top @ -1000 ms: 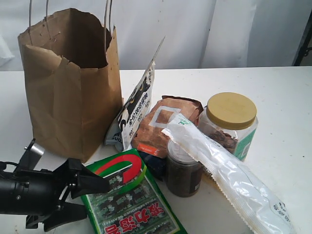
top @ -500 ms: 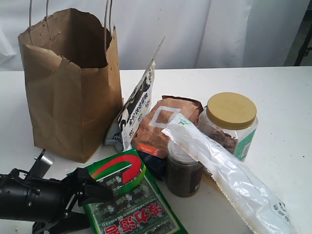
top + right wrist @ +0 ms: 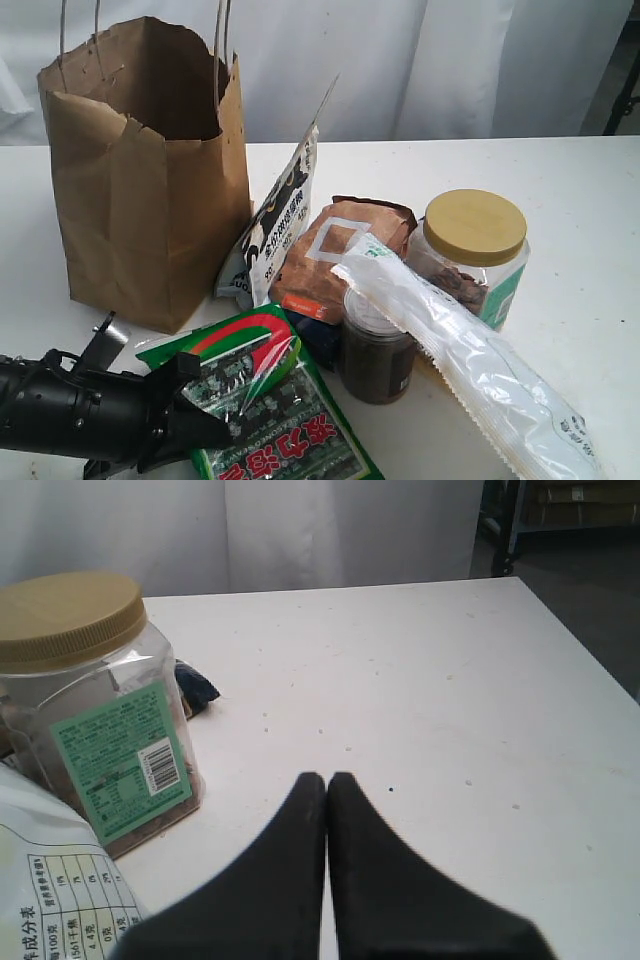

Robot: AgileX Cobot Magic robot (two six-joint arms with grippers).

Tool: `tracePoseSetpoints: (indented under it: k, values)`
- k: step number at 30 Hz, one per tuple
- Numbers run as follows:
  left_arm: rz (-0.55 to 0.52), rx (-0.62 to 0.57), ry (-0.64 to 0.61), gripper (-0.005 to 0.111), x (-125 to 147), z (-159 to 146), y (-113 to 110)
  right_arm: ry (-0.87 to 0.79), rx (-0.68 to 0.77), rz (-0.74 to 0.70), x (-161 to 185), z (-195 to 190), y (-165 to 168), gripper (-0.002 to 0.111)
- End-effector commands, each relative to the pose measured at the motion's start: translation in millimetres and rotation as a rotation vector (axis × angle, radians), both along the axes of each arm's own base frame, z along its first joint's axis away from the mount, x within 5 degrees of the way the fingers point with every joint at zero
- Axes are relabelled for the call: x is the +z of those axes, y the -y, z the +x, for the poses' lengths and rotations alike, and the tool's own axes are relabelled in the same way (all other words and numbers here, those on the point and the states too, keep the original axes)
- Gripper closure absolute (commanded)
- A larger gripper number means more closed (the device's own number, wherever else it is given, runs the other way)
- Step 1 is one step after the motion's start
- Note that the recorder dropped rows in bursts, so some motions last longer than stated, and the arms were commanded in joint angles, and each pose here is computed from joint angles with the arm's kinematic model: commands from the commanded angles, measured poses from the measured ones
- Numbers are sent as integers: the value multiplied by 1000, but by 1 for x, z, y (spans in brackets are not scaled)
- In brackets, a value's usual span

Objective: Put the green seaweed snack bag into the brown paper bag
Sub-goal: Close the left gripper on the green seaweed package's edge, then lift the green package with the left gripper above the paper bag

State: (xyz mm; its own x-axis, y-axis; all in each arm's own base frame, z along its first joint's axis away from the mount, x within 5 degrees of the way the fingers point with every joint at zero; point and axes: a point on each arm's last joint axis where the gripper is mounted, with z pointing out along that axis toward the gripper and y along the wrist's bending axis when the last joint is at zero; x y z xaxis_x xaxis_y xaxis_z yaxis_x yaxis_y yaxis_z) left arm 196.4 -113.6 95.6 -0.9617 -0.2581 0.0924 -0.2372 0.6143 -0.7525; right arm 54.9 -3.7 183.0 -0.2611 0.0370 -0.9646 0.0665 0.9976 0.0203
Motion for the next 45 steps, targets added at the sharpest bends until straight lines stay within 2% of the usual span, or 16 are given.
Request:
tracePoseSetpoints:
  k: [1,5,10,14,18,23,24,31,36,37,39,42,45]
  values:
    - [-10,-7,-3,107,1,-1,2,19,-5,3,1,0,0,108]
    - [-50,-20,58,107,19,-10,1,19,-5,3,1,0,0,108]
    - [-81,-40,176,107,58,-29,-3,19,-5,3,1,0,0,108]
    - [-114,-36,317,107,100,-47,-8,19,-5,3,1,0,0,108]
    - [-102,-36,440,107,132,-73,-17,19,-5,3,1,0,0,108]
    - [-15,-58,607,107,176,-93,-27,19,-5,3,1,0,0,108]
    - [33,-42,668,107,195,-100,-33,19,-5,3,1,0,0,108]
    - [324,113,965,107,277,-115,-65,19,-5,3,1,0,0,108]
    - [389,263,1199,107,318,-107,-76,19,-5,3,1,0,0,108]
    - [396,275,1207,107,321,-102,-75,19,-5,3,1,0,0,108]
    - [400,294,1201,107,324,-78,-71,19,-5,3,1,0,0,108]
    - [403,352,1255,107,334,-38,-64,19,-5,3,1,0,0,108]
    - [410,366,1256,107,339,-10,-58,19,-5,3,1,0,0,108]
